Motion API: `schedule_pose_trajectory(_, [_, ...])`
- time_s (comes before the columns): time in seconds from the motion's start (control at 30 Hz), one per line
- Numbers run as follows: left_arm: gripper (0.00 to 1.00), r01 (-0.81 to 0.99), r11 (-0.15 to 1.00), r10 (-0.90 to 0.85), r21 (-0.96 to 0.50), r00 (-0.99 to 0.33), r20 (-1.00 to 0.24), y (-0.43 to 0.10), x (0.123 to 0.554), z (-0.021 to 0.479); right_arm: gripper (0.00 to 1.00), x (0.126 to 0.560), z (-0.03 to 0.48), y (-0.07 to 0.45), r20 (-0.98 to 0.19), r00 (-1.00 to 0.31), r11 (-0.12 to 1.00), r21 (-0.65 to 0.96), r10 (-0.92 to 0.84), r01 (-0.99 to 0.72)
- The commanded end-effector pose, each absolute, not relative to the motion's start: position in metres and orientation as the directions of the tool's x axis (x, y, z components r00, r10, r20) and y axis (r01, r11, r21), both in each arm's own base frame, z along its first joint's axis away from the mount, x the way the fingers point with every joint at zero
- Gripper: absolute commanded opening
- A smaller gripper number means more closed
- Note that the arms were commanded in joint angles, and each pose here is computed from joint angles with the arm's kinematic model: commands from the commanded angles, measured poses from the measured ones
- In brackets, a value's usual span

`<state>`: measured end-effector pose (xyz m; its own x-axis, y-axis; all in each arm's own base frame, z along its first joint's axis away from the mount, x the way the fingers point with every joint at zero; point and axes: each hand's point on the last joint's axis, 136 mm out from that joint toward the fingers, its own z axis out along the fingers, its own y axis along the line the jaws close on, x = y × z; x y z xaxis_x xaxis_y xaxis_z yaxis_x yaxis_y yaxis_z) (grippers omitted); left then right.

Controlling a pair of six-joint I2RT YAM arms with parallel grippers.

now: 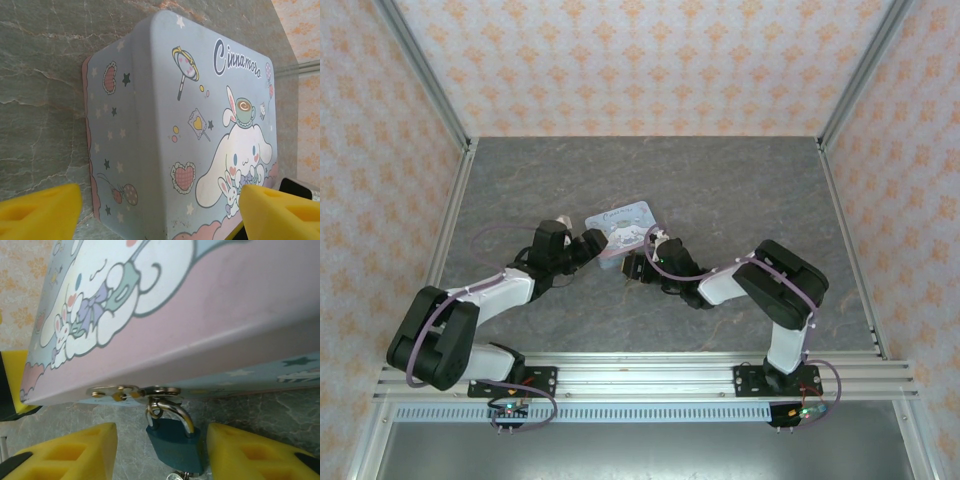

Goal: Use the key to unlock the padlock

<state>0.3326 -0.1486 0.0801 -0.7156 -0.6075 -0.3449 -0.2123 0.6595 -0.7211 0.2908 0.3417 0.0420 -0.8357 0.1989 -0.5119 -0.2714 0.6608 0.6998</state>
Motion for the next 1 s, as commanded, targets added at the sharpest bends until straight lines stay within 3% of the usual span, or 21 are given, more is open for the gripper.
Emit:
schedule_pose_trajectory(0.0, [0.82, -0.195, 0.644, -0.615, -0.74, -0.707, -0.349, -0.15, 0.337, 0.082, 0.46, 0.263, -0.025, 0.317, -0.39, -0.911, 0.773, 0.617, 0.135, -0.149])
schedule_pose_trajectory(0.43, [0.82, -0.202, 0.633, -0.624, -0.747, -0.705, -0.338, -0.151, 0.339, 0.077, 0.3, 0.264, -0.031, 0.319, -0.388, -0.913, 0.783, 0.605, 0.13, -0.145])
schedule_pose_trajectory(0.67, [0.82, -0.201, 0.628, -0.625, -0.752, -0.706, -0.333, -0.152, 0.338, 0.074, 0.17, 0.265, -0.032, 0.317, -0.392, -0.91, 0.79, 0.597, 0.133, -0.141])
schedule_pose_trajectory(0.87, [0.82, -0.174, 0.631, -0.61, -0.756, -0.714, -0.344, -0.152, 0.328, 0.083, 0.0, 0.265, -0.021, 0.318, -0.396, -0.908, 0.781, 0.607, 0.136, -0.148])
schedule_pose_trajectory(0.97, [0.82, -0.132, 0.637, -0.585, -0.76, -0.724, -0.365, -0.152, 0.316, 0.094, 0.0, 0.265, -0.01, 0.321, -0.392, -0.911, 0.768, 0.62, 0.126, -0.16])
